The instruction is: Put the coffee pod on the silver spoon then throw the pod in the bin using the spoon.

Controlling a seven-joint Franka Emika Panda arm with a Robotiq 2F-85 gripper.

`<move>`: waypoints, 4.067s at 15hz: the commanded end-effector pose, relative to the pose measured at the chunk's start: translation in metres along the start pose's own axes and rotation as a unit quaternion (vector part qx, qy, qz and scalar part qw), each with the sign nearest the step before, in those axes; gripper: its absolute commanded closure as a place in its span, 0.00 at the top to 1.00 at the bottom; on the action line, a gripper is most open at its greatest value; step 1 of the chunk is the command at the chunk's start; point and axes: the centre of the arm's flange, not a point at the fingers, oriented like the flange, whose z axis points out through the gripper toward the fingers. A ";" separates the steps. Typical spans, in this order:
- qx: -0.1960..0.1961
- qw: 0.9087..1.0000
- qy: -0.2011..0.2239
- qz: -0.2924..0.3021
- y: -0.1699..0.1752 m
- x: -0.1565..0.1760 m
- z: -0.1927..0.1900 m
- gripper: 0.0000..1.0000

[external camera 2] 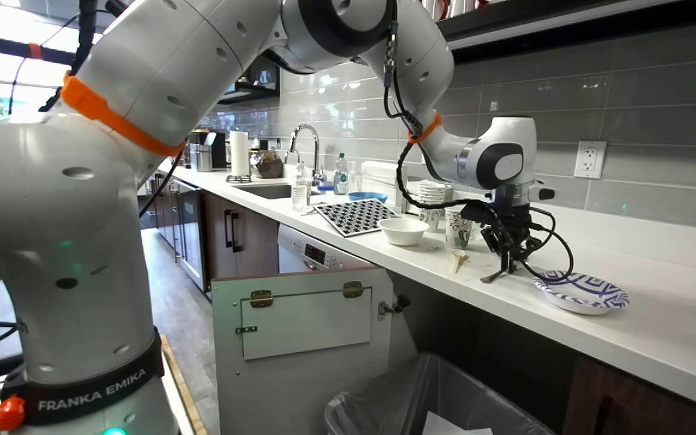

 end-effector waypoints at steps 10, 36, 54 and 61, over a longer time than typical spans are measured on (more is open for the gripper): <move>-0.001 1.000 -0.013 -0.009 -0.004 0.011 0.008 0.05; -0.032 0.998 -0.009 -0.049 -0.020 -0.001 -0.023 0.02; -0.050 0.987 -0.031 -0.150 -0.058 -0.066 -0.085 0.02; -0.045 0.986 -0.026 -0.157 -0.065 -0.062 -0.089 0.09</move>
